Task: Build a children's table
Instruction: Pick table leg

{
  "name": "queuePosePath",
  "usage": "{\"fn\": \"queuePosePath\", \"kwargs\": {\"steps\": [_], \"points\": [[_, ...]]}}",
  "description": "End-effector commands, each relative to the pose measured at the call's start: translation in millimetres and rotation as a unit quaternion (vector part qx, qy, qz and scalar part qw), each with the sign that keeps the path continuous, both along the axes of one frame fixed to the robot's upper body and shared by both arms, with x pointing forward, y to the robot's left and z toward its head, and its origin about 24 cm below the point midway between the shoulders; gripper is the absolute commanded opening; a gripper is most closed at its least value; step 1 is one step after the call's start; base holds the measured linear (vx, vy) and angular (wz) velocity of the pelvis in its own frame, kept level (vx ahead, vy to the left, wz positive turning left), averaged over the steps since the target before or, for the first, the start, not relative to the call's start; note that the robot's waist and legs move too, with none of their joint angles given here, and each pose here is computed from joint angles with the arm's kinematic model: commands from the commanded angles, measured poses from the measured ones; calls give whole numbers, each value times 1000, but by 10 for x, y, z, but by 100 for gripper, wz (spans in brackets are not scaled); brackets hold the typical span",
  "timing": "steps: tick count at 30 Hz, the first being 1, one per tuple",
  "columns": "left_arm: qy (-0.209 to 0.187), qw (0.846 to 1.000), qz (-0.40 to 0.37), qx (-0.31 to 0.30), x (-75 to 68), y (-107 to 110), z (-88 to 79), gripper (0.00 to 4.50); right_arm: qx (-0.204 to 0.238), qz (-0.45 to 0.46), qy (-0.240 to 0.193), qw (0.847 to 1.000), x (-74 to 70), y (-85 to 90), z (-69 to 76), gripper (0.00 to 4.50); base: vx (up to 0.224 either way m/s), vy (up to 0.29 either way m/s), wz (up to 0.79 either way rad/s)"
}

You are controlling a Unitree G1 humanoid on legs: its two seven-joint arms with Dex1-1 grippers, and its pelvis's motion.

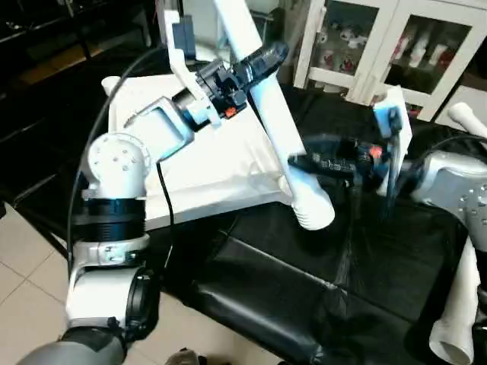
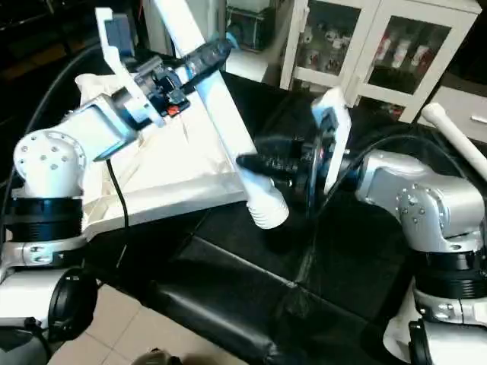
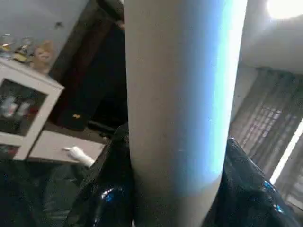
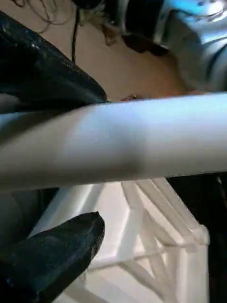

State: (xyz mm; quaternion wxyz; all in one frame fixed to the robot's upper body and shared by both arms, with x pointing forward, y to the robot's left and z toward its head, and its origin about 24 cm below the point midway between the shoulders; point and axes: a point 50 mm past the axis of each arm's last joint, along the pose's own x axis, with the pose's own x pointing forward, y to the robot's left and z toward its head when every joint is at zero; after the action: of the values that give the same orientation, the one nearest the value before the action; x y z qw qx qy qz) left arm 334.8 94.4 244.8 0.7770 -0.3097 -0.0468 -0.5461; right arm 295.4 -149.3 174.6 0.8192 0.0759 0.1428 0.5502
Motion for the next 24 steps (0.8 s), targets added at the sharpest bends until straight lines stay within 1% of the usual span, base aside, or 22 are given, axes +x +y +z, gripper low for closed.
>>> {"fn": "queuePosePath", "kwargs": {"steps": [1,4,7,8,9,11,12,15,18,21,22,23,24], "points": [[-45,998,-30,-13,-68,-36,192,173,-14,-5,-9,1000,20,30,57,371,0,0,0],[-68,996,-59,-14,-123,-42,232,173,-11,15,-4,1000,-2,98,65,371,0,0,0],[-73,995,-68,-14,-139,-47,238,173,-12,23,-2,1000,-11,116,59,371,0,0,0],[-84,993,-87,-17,-172,-47,250,173,-13,30,1,999,-15,132,58,371,0,0,0],[-84,993,-87,-17,-172,-47,250,173,-13,30,1,999,-15,132,58,371,0,0,0],[-104,987,-121,-10,-225,-39,251,173,-9,39,5,999,-11,145,79,371,0,0,0],[-104,987,-121,-10,-225,-39,251,173,-9,39,5,999,-11,145,79,371,0,0,0],[-115,982,-145,19,-239,-25,219,172,-2,50,6,999,-11,143,122,371,0,0,0],[-125,979,-155,44,-231,-14,211,172,-12,60,9,998,-19,142,127,371,0,0,0],[-127,978,-158,51,-228,-9,208,172,-16,63,9,998,-23,142,128,371,0,0,0],[-133,975,-165,67,-238,-8,192,172,-20,66,8,998,-26,147,130,371,0,0,0],[-140,970,-173,96,-243,-16,155,172,-26,73,-3,997,-31,167,154,371,0,0,0],[-140,970,-173,96,-243,-16,155,172,-26,73,-3,997,-31,167,154,371,0,0,0]]}}
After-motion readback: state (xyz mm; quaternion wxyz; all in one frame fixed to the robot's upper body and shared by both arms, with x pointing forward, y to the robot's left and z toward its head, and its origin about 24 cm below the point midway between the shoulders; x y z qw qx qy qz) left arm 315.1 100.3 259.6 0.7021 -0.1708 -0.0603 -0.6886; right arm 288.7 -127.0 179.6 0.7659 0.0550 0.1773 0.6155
